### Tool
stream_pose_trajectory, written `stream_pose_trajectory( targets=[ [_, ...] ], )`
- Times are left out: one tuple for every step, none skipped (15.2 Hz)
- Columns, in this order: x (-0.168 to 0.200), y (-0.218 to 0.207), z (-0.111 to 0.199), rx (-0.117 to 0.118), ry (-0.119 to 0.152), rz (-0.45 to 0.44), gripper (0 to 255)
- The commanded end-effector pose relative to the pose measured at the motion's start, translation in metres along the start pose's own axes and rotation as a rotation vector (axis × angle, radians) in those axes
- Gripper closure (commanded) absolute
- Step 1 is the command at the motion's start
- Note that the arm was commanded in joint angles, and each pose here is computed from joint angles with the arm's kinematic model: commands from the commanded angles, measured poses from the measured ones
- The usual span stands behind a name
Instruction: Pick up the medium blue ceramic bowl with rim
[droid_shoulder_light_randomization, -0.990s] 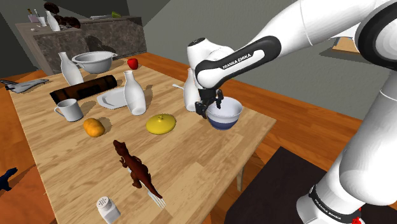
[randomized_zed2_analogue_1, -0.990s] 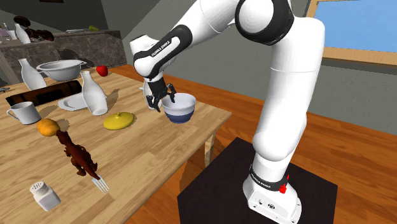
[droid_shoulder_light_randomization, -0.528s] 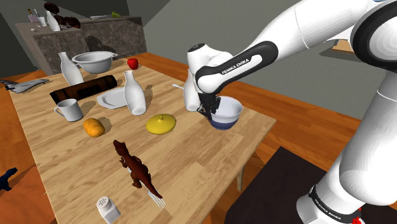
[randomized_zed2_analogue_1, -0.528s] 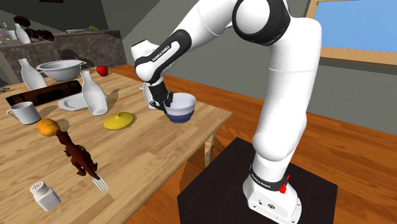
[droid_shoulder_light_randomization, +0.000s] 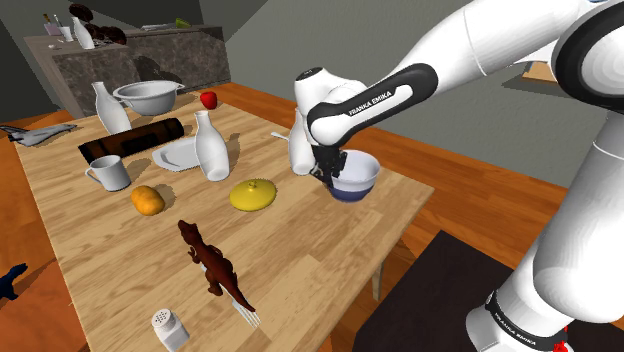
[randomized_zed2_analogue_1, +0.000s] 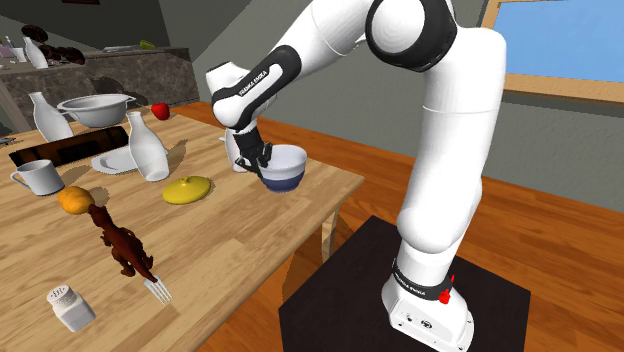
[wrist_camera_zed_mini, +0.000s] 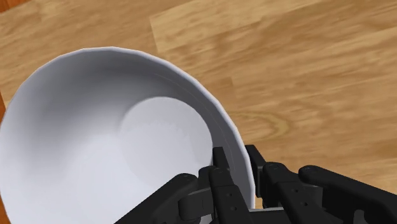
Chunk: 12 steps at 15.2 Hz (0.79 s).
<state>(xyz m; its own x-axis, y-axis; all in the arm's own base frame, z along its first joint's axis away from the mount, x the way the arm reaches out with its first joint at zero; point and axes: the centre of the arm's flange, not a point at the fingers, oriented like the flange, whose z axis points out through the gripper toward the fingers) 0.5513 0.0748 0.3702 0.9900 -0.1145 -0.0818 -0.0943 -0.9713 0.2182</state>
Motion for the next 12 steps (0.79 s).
stream_pose_trajectory(
  targets=[
    [0.000, 0.001, -0.008, 0.000, 0.001, 0.000, 255],
    [-0.001, 0.003, -0.013, 0.000, 0.001, 0.000, 255],
    [-0.001, 0.004, -0.019, 0.000, 0.001, 0.000, 255],
    [-0.001, 0.005, -0.024, 0.000, 0.001, 0.000, 255],
    [-0.002, 0.006, -0.029, 0.000, 0.001, 0.000, 255],
    [-0.002, 0.007, -0.034, 0.000, 0.001, 0.000, 255],
    [-0.003, 0.008, -0.039, 0.000, 0.001, 0.000, 255],
    [-0.003, 0.009, -0.044, 0.000, 0.001, 0.000, 255],
    [-0.004, 0.011, -0.049, 0.000, 0.001, 0.000, 255],
    [-0.004, 0.012, -0.055, 0.000, 0.001, 0.000, 255],
    [-0.004, 0.013, -0.060, 0.000, 0.001, 0.000, 255],
    [-0.005, 0.014, -0.065, 0.000, 0.001, 0.000, 255]
  ],
)
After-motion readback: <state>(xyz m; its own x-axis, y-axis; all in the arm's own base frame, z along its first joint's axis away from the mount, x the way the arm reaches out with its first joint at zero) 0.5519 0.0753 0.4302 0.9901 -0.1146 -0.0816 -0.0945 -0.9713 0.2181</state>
